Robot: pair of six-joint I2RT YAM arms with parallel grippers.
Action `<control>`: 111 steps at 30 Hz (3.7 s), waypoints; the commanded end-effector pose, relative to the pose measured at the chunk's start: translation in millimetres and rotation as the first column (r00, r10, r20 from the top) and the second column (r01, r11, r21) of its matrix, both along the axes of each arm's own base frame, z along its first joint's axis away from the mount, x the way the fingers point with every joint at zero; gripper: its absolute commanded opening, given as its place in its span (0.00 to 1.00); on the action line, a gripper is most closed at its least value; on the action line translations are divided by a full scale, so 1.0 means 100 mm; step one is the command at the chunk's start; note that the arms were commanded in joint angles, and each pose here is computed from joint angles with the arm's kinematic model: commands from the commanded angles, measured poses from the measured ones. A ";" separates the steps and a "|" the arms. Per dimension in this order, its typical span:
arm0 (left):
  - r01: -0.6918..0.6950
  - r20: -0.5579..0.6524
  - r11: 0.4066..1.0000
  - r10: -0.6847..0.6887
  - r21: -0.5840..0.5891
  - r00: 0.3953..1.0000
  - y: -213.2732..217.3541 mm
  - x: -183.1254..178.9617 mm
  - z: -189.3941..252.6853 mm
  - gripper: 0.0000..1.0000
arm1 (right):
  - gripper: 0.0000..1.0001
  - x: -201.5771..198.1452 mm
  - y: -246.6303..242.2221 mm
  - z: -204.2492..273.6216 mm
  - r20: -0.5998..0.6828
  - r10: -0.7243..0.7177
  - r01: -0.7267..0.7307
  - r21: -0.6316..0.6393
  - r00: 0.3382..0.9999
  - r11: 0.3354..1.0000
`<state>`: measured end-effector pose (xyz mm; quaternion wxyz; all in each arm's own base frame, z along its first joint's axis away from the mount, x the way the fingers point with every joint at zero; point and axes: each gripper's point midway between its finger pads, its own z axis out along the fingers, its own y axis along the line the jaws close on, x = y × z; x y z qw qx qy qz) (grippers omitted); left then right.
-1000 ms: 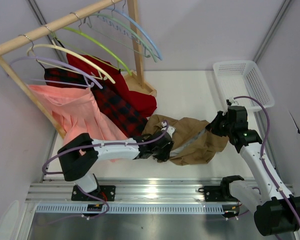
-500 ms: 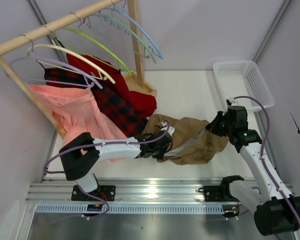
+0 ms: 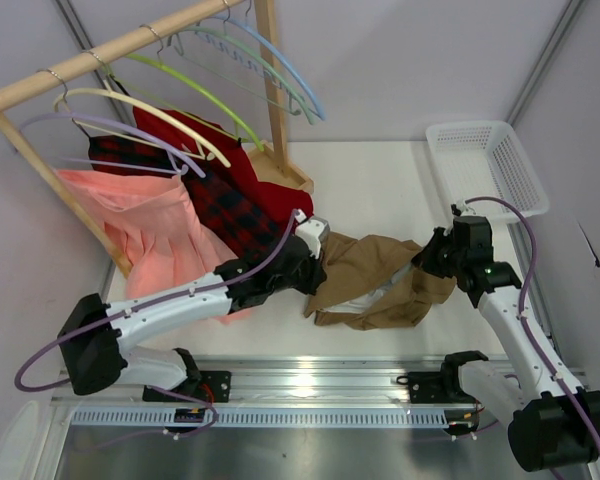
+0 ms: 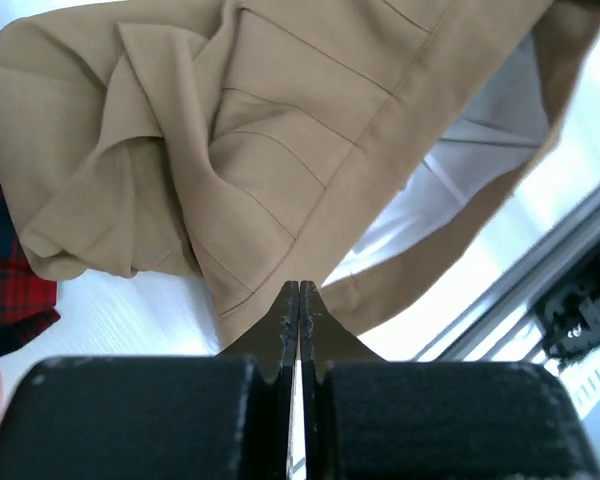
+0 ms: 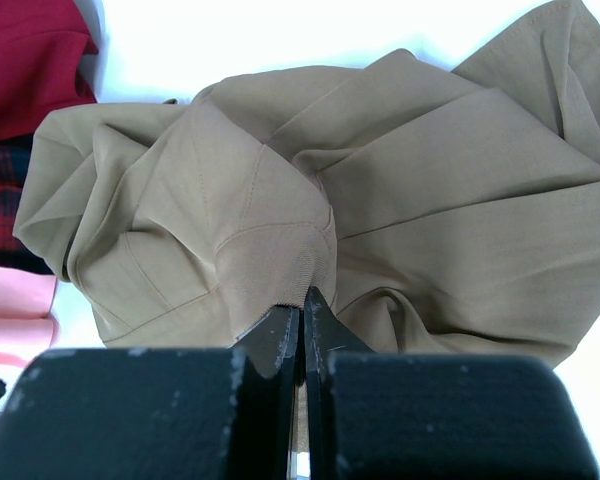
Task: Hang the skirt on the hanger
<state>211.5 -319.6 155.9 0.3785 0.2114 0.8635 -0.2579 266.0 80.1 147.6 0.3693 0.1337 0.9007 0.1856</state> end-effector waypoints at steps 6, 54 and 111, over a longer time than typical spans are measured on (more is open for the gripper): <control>0.266 0.055 0.963 -0.269 0.053 0.962 -0.07 -0.46 -0.21 0.17 | 0.00 0.03 -0.02 0.03 0.026 -0.017 0.017 0.004 1.000 1.000; 0.125 -0.073 0.979 -0.115 0.159 0.991 -0.10 -0.16 -0.88 0.43 | 0.00 -0.01 -0.02 -0.02 0.015 -0.011 0.011 0.006 1.000 1.000; 0.105 0.134 0.993 -0.098 -0.045 0.986 0.05 -0.05 0.25 0.00 | 0.00 0.02 -0.07 0.01 0.017 -0.046 0.046 -0.008 0.999 0.999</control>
